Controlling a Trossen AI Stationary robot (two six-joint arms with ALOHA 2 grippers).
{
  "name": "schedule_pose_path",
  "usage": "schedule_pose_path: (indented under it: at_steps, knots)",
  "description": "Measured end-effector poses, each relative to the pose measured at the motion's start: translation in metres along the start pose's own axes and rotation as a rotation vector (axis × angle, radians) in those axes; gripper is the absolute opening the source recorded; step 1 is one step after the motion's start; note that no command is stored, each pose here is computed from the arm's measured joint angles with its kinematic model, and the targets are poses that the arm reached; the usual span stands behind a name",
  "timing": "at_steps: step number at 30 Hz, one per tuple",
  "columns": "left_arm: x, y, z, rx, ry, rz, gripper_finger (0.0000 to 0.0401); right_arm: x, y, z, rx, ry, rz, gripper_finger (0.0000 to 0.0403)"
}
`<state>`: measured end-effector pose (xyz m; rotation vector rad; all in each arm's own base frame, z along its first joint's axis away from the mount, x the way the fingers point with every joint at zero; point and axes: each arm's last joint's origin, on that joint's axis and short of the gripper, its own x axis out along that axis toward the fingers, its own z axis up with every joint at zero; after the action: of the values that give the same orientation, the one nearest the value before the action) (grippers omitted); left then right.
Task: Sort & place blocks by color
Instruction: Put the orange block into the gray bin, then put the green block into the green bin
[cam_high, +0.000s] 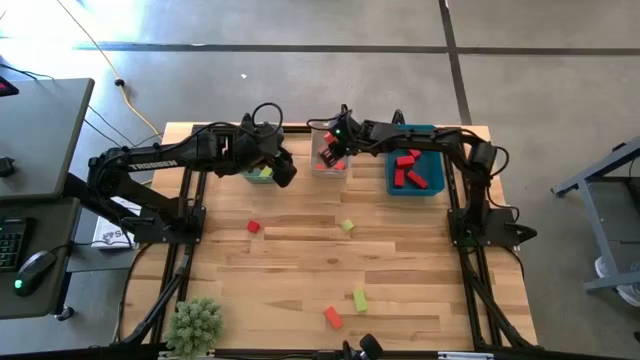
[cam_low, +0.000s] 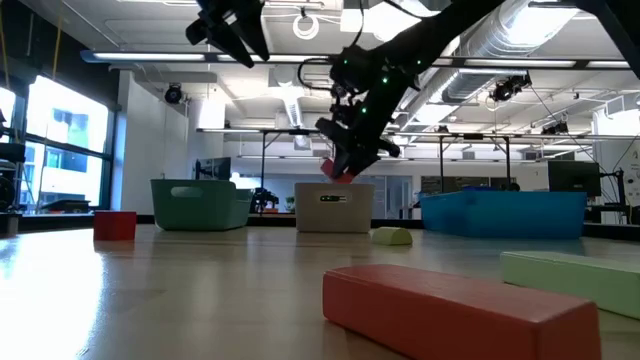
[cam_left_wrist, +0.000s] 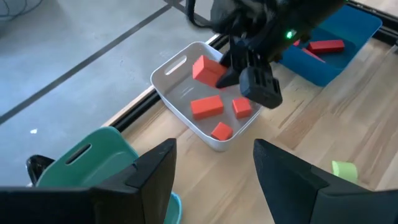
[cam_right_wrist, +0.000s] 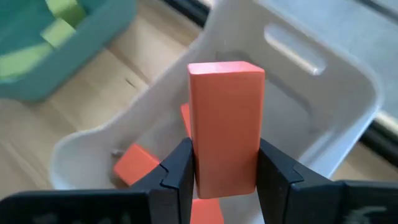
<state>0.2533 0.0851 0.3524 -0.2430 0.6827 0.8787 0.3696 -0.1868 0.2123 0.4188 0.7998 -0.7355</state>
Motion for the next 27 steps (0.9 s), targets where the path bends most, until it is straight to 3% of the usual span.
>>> schedule_pose_path:
  at_steps: [8,19,27]
  knots:
    - [0.0,0.001,0.001,0.052,-0.006,0.0,0.0204,0.013,-0.002,-0.007,0.011,0.052,-0.005,0.0111]
    - [0.0,0.0,0.001,0.063,0.0,-0.024,0.0204,0.01,0.0,-0.006,0.035,0.06,0.011,0.0223]
    - [0.0,-0.001,0.001,0.063,0.012,-0.059,0.0204,-0.02,0.007,0.021,0.033,0.02,0.063,0.0223]
